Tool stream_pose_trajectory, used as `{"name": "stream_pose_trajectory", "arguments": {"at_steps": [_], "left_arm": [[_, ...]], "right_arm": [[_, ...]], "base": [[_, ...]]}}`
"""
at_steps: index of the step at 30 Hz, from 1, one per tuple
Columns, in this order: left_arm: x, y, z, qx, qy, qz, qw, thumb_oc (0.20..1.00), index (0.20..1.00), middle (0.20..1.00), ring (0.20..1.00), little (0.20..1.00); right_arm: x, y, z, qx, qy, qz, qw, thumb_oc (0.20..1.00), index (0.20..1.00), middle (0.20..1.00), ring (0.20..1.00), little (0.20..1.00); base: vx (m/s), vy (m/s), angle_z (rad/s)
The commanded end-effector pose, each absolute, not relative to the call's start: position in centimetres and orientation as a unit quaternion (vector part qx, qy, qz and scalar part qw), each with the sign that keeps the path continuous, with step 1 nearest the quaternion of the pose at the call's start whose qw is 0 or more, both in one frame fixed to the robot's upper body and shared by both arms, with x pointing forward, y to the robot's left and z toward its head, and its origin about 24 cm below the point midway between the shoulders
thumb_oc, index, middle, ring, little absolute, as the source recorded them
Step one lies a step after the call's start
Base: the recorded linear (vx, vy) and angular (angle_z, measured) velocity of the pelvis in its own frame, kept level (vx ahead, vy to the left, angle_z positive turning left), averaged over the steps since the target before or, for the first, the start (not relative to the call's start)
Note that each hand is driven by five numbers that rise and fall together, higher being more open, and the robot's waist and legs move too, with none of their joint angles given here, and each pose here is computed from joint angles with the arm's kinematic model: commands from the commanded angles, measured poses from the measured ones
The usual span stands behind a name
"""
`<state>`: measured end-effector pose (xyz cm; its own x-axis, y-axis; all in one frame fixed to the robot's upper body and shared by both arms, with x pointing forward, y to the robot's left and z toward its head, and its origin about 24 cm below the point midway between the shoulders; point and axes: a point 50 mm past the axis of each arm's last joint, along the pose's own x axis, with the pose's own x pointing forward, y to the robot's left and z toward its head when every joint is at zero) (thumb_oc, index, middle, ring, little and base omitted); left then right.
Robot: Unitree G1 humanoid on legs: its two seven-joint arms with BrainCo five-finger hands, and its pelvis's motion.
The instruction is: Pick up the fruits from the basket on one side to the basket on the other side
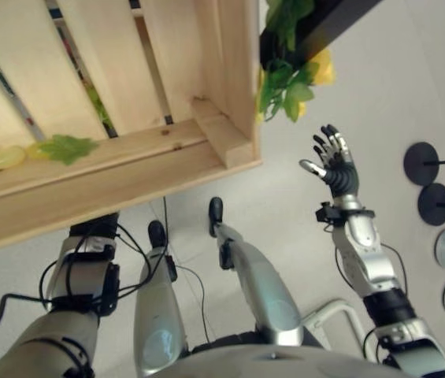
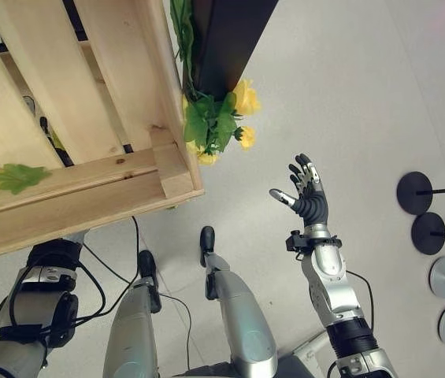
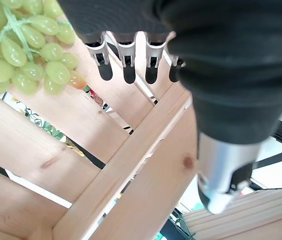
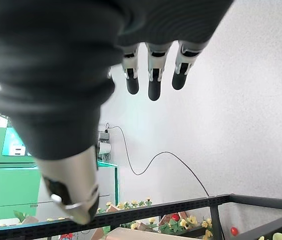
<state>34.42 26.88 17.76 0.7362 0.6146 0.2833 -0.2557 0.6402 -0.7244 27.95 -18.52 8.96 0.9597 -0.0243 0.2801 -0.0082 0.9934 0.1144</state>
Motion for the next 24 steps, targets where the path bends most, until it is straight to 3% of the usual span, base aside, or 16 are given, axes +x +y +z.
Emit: {"name": "stream_pose_trajectory", "arguments": {"at_steps": [1, 8, 24], "left_arm": [[33.2, 25.9, 19.1, -0.311, -0.324, 0.215, 0.867, 1.000, 1.000, 1.000, 1.000, 1.000], [30.8, 21.7, 14.1, -0.325, -0.265, 0.132, 0.898, 1.000, 1.000, 1.000, 1.000, 1.000], [27.2, 19.1, 10.3, -0.336, -0.193, -0.006, 0.922, 1.000, 1.000, 1.000, 1.000, 1.000]], "right_arm": [[27.3, -19.7, 11.9, 0.056, -0.223, -0.014, 0.973, 1.000, 1.000, 1.000, 1.000, 1.000], [26.8, -21.3, 11.7, 0.043, -0.219, -0.045, 0.974, 1.000, 1.000, 1.000, 1.000, 1.000], [26.1, -23.0, 11.1, 0.016, -0.208, -0.078, 0.975, 1.000, 1.000, 1.000, 1.000, 1.000]], "base": [[0.00, 0.000, 0.00], [-0.01, -0.003, 0.01], [-0.02, -0.007, 0.07]]}}
